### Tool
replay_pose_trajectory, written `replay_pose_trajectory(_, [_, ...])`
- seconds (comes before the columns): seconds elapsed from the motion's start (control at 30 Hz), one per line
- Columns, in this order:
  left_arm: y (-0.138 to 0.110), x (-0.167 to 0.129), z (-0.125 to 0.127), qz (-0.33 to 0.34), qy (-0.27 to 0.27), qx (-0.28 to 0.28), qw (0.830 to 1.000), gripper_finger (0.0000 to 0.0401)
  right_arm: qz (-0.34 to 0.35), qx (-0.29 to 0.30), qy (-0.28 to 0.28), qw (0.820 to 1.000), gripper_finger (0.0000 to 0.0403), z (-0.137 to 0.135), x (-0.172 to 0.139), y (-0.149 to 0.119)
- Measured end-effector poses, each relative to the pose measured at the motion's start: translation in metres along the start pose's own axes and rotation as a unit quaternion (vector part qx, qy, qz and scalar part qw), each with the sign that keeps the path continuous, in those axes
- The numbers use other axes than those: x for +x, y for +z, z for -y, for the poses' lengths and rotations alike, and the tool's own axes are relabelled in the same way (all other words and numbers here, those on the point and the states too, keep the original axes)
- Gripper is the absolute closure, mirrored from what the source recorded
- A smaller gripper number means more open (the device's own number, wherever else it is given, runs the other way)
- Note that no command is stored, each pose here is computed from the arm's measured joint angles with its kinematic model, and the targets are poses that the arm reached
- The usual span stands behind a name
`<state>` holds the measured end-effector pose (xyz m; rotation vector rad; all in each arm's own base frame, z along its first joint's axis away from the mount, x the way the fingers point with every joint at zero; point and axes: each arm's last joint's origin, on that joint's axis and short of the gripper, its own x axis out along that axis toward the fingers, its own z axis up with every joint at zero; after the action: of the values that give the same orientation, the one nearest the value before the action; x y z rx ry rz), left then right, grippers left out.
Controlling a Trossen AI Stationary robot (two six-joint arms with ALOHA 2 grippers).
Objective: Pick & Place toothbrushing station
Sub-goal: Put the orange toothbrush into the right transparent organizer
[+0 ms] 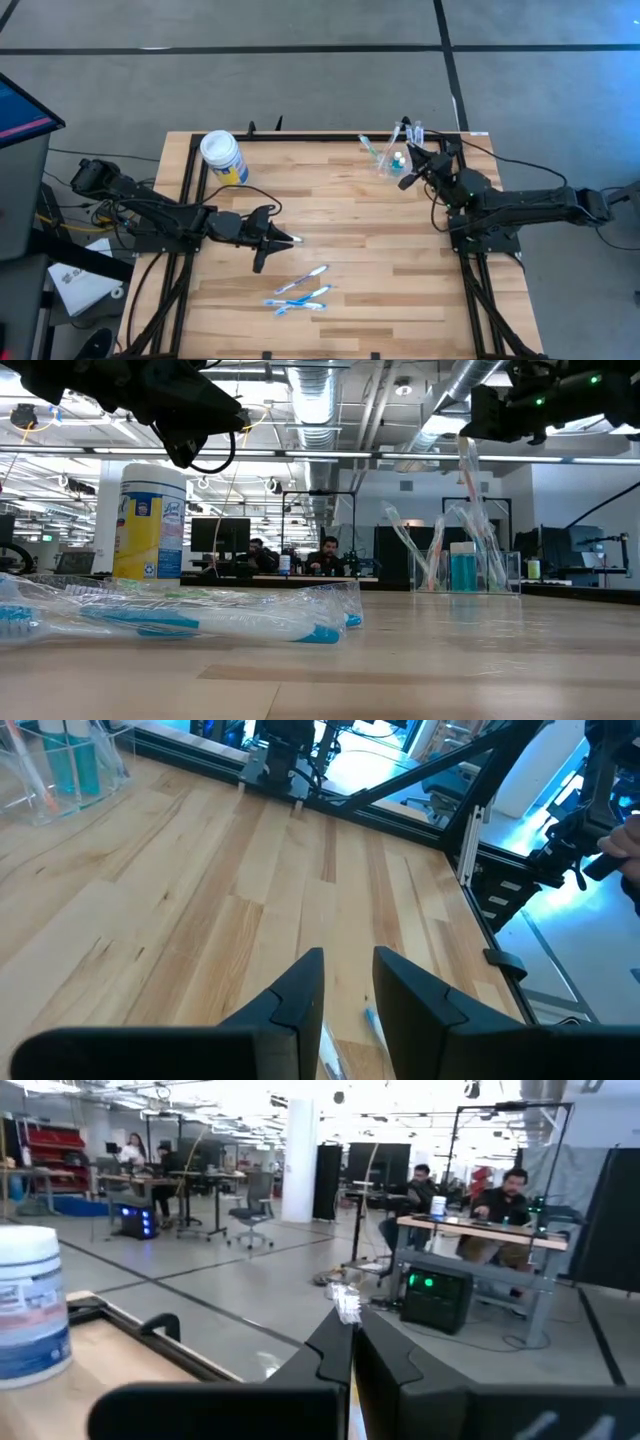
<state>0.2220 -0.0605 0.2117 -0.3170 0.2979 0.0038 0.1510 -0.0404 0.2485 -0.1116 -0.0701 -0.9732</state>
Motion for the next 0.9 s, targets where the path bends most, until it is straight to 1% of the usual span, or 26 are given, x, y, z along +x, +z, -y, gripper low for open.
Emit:
replay_pose_trajectory(0.1, [0.0,0.0,0.0,0.0,0.0,0.0,1.0,0.0316,-0.001,-0.004,-0.009,1.0,0.0403,0.003,-0.001,0.001])
replay_pose_trajectory(0.27, [0.0,0.0,0.0,0.0,0.0,0.0,1.0,0.0316,-0.007,-0.013,-0.049,0.999,0.0403,0.008,-0.004,0.003])
replay_pose_trajectory(0.43, [0.0,0.0,0.0,0.001,0.0,0.0,1.0,0.0316,-0.004,-0.01,-0.053,0.999,0.0403,0.013,-0.007,0.005])
replay_pose_trajectory(0.67, [0.0,0.0,0.0,0.003,0.001,0.0,1.0,0.0316,-0.013,-0.02,-0.081,0.996,0.0403,0.02,-0.003,0.003])
replay_pose_trajectory(0.73, [0.0,0.0,0.0,0.003,0.001,0.0,1.0,0.0316,-0.007,-0.014,-0.079,0.997,0.0403,0.022,-0.001,0.002])
replay_pose_trajectory(0.9, [0.001,0.0,0.0,0.003,0.001,0.0,1.0,0.0316,0.011,0.002,-0.091,0.996,0.0403,0.029,-0.002,-0.016])
